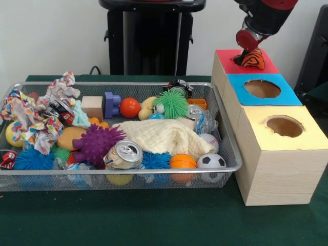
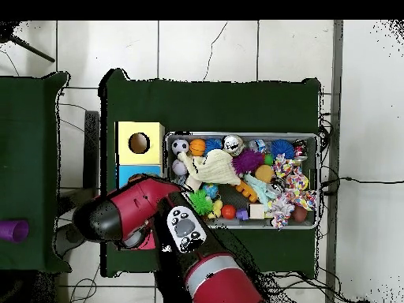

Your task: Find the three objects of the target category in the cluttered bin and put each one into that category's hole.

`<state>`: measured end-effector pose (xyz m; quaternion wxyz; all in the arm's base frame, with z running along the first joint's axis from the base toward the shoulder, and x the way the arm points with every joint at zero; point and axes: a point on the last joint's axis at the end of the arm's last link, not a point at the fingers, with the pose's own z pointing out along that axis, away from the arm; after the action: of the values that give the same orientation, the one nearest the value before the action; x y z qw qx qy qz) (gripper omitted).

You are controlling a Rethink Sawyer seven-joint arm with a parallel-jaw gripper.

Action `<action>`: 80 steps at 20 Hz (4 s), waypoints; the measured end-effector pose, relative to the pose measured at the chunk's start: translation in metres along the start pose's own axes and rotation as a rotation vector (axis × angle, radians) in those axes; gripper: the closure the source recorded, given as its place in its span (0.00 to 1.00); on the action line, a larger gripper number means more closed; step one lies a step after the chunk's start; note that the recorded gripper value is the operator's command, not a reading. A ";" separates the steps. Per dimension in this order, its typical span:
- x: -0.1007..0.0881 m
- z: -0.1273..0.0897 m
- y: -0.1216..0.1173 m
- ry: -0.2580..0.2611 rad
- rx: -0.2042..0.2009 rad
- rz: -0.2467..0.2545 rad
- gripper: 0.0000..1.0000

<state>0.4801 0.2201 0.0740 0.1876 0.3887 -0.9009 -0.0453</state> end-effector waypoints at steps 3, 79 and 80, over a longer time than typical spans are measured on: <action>-0.004 0.000 -0.018 -0.039 0.024 0.007 1.00; 0.003 -0.001 -0.003 -0.100 0.099 -0.072 0.00; 0.003 -0.001 -0.003 -0.100 0.099 -0.072 0.00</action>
<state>0.4805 0.2160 0.0756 0.1210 0.4270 -0.8957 -0.0267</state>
